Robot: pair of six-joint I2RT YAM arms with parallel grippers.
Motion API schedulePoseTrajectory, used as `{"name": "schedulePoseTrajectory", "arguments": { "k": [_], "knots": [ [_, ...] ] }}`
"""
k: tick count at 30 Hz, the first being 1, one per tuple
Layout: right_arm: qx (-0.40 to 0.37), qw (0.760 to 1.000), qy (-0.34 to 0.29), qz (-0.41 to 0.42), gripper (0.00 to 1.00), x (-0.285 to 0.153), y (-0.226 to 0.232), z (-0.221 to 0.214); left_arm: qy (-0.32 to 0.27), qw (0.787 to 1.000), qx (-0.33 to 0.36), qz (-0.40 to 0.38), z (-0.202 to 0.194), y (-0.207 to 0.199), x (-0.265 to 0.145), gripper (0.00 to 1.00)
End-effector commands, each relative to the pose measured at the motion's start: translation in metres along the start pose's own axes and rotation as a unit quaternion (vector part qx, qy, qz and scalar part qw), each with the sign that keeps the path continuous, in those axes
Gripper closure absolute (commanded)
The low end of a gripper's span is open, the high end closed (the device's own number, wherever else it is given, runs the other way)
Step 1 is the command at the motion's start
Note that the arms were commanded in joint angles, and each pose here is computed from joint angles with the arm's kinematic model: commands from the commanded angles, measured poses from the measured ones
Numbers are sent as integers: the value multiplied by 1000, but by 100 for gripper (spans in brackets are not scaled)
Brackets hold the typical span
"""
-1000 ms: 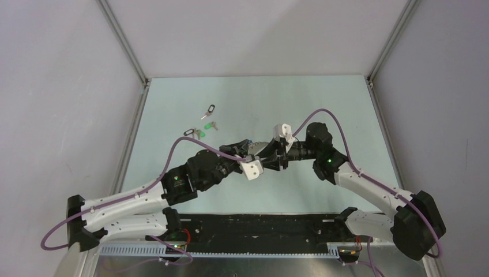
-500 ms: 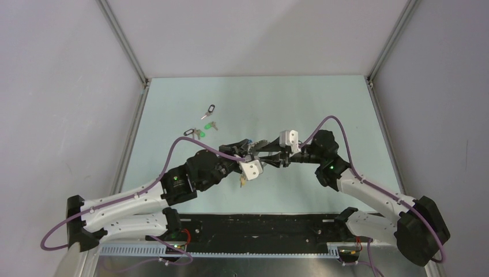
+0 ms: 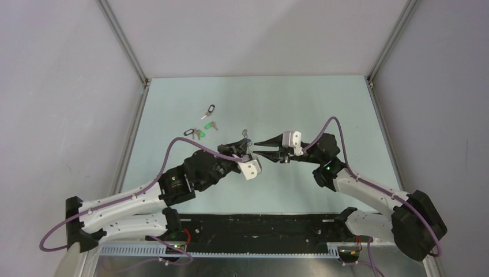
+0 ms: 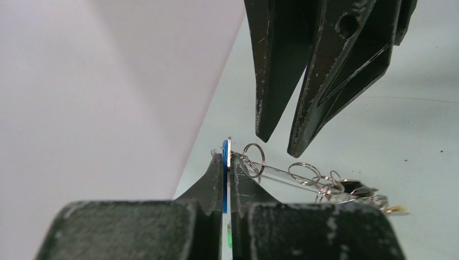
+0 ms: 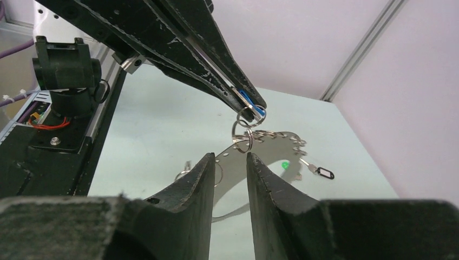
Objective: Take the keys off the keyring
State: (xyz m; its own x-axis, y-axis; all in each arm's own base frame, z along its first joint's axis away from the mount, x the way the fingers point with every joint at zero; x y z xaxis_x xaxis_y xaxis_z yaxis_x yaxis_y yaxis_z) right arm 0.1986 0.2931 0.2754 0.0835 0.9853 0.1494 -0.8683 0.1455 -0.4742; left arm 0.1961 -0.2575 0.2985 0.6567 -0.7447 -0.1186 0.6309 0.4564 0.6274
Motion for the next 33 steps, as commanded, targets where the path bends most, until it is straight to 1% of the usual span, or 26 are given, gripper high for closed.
{"name": "schedulePoseTrajectory", "arguments": {
  "k": [1,6,14,20,22,27,29,31,33],
  "knots": [
    [-18,999,-34,-16,68,6,-9,12,-49,998,-19,24,22,15,-5,100],
    [-11,999,-42,-20,68,8,-12,13,-51,998,-19,24,23,15,-5,100],
    [3,998,-54,-13,64,9,-12,13,-54,998,-20,21,23,14,-5,100],
    [33,997,-64,-3,61,9,-11,8,-55,998,-20,22,23,14,-6,100],
    [40,997,-66,0,62,8,-11,8,-55,998,-20,22,24,15,-6,100],
    [55,996,-71,8,71,8,-11,7,-55,998,-20,22,23,15,-6,100],
    [57,995,-76,11,73,8,-11,9,-55,998,-20,22,24,15,-6,100],
    [58,995,-80,13,73,8,-12,9,-55,998,-21,21,24,14,-6,100],
    [61,995,-82,15,70,8,-11,9,-54,998,-20,21,23,14,-6,100]
  ]
}}
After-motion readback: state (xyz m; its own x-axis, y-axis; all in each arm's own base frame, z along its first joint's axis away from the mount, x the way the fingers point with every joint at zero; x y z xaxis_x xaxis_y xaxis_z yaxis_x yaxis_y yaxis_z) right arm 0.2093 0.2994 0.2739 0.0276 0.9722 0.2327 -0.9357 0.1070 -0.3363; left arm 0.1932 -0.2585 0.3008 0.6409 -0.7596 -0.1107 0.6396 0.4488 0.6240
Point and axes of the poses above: each gripper's point midway between its finger pads, its own x axis out along the fingers, its own y axis along the line the jaws close on, z = x × y, the point moved 2 cm from there along -x, back along the fingers, and after that the axes turned 8 degrees about -x, right-handed, at the moved point
